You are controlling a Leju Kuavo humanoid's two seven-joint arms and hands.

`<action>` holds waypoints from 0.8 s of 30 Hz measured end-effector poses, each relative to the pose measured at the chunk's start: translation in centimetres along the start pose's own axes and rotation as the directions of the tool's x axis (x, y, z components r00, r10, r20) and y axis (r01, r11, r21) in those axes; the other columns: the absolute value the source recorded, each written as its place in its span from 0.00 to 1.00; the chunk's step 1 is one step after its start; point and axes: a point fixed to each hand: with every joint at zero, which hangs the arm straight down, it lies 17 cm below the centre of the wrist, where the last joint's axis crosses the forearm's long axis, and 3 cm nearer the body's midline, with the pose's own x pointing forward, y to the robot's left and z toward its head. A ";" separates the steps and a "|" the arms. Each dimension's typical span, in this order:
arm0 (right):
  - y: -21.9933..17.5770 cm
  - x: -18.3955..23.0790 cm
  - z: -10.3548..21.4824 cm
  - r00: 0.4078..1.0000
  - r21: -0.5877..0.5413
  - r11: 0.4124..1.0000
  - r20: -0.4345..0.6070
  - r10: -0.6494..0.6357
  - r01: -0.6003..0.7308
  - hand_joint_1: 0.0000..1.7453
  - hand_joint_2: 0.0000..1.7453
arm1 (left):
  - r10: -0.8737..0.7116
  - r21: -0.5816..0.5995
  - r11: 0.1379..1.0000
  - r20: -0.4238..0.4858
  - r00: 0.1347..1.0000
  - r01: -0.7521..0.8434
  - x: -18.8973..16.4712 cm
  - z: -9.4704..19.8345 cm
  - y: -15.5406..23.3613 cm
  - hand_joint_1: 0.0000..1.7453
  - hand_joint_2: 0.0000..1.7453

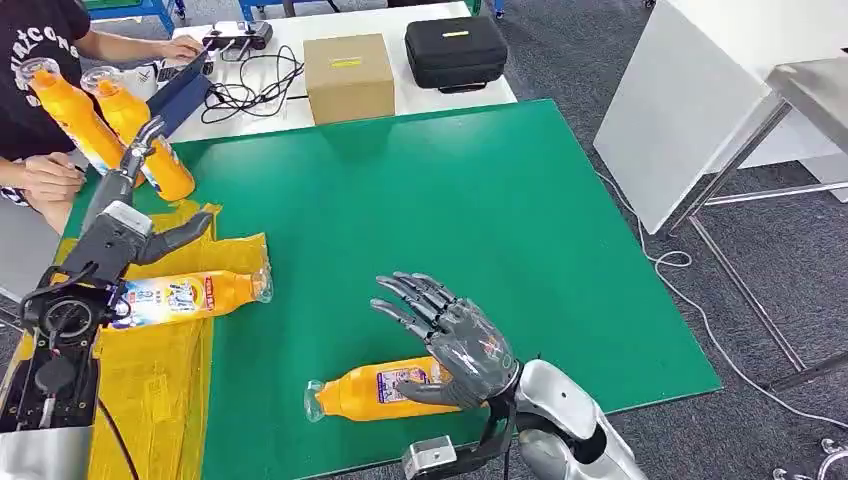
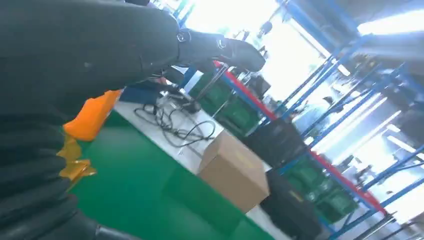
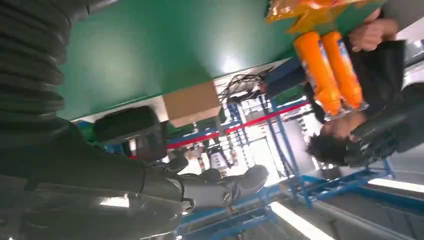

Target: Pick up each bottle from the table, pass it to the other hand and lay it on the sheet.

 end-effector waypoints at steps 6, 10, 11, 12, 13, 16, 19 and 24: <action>2.7 0.1 0.6 0.998 0.125 0.990 -0.026 -0.058 0.061 0.00 1.00 | 0.023 0.091 0.996 -0.005 1.000 -0.023 0.4 1.5 2.2 0.00 1.00; 5.2 -1.1 1.9 0.996 0.228 0.973 -0.093 -0.014 0.035 0.00 1.00 | 0.074 0.117 0.991 -0.019 0.997 -0.071 0.0 2.9 1.9 0.00 1.00; 5.9 -1.3 2.3 0.994 0.254 0.967 -0.106 0.002 0.025 0.00 1.00 | 0.090 0.119 0.989 -0.018 0.996 -0.088 0.0 3.2 1.7 0.00 1.00; 6.5 -1.8 2.6 0.992 0.277 0.961 -0.127 0.019 0.017 0.00 1.00 | 0.101 0.120 0.988 -0.021 0.995 -0.098 -0.1 3.5 1.4 0.00 1.00; 7.2 -2.3 3.1 0.988 0.303 0.953 -0.152 0.039 0.009 0.00 1.00 | 0.113 0.120 0.987 -0.025 0.993 -0.110 -0.1 3.7 1.0 0.00 1.00; 8.6 -3.4 4.0 0.979 0.351 0.937 -0.192 0.071 0.001 0.00 1.00 | 0.129 0.122 0.985 -0.035 0.991 -0.124 -0.3 4.2 0.3 0.00 1.00; 9.6 -3.8 4.4 0.975 0.386 0.922 -0.207 0.082 0.004 0.00 1.00 | 0.137 0.131 0.983 -0.035 0.990 -0.131 -0.2 4.1 0.2 0.00 1.00; 11.2 -4.8 6.0 0.960 0.431 0.902 -0.260 0.105 0.018 0.00 1.00 | 0.156 0.151 0.978 -0.059 0.986 -0.145 -0.7 5.0 -0.1 0.00 1.00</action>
